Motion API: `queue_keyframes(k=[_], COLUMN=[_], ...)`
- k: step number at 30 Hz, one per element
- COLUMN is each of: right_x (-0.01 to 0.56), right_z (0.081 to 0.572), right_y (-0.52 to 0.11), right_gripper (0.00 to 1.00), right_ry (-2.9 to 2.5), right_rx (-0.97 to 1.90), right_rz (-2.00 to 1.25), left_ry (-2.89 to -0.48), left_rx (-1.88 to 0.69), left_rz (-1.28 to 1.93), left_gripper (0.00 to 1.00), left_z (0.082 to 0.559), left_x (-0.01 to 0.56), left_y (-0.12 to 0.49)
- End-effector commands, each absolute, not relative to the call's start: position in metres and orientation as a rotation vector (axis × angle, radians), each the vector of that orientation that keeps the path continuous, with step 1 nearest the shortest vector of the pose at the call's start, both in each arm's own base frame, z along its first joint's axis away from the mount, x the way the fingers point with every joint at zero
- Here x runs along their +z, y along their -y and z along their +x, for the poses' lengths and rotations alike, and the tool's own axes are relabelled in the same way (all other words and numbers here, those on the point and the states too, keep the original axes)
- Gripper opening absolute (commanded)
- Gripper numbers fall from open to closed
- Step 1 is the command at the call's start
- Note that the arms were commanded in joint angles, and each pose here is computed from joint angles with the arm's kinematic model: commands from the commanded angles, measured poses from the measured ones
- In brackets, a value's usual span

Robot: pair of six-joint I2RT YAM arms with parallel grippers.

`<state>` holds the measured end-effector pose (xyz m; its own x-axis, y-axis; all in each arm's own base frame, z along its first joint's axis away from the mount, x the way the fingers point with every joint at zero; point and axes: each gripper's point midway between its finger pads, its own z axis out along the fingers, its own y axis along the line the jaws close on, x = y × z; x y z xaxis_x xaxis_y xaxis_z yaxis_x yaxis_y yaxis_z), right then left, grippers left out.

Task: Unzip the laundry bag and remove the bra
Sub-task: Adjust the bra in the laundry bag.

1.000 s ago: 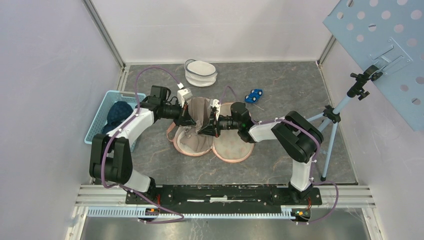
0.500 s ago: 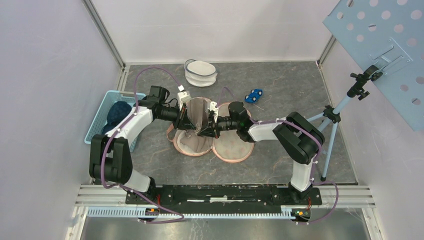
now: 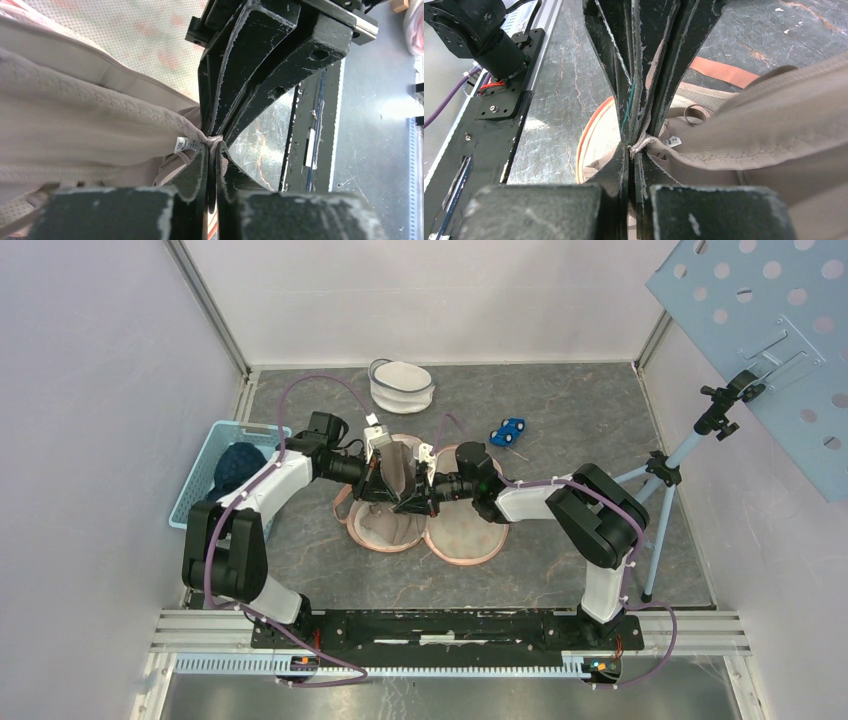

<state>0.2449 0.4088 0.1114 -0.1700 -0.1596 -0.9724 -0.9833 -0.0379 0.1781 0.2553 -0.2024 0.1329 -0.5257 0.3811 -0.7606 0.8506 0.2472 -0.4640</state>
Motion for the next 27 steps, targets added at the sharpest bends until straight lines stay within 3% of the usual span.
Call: queue_keyframes(k=[1,3,7,12,13,15,16,18,21,27], right_x=[0.141,0.137,0.125,0.124,0.124,0.125,0.126,0.127,0.129,0.131], right_z=[0.244,0.243,0.247,0.248,0.248,0.249,0.249,0.249,0.248,0.249], right_y=[-0.414,-0.411,-0.409,-0.411,-0.411,-0.411,-0.412,-0.411,-0.41,-0.41], right_gripper=[0.0,0.03,0.19,0.26,0.22,0.02,0.0,0.0,0.0,0.0], right_ry=[-1.296,-1.315,-1.332,-1.35,-1.349,-1.347,-1.344,-1.343,-1.339,-1.335], right_rx=[1.276,1.274,1.224,1.246,1.244,1.243,1.243,1.24,1.235,1.222], right_rz=[-1.31,-1.309,-1.333,-1.305,-1.304,-1.304,-1.305,-1.302,-1.302,-1.306], left_ry=[-1.975,-1.977,-1.958,-1.947,-1.944,-1.948,-1.953,-1.962,-1.989,-2.0], left_rx=[-1.205,-1.216,-1.28,-1.309,-1.309,-1.305,-1.302,-1.281,-1.258,-1.258], left_rz=[1.131,1.115,1.103,1.091,1.092,1.091,1.09,1.098,1.102,1.113], left_gripper=[0.02,0.02,0.02,0.02,0.02,0.02,0.02,0.05,0.21,0.16], left_z=[0.268,0.269,0.264,0.263,0.263,0.263,0.263,0.263,0.263,0.26], left_x=[0.142,0.144,0.151,0.157,0.158,0.158,0.158,0.158,0.155,0.152], left_y=[0.203,0.201,0.204,0.206,0.206,0.206,0.205,0.203,0.196,0.187])
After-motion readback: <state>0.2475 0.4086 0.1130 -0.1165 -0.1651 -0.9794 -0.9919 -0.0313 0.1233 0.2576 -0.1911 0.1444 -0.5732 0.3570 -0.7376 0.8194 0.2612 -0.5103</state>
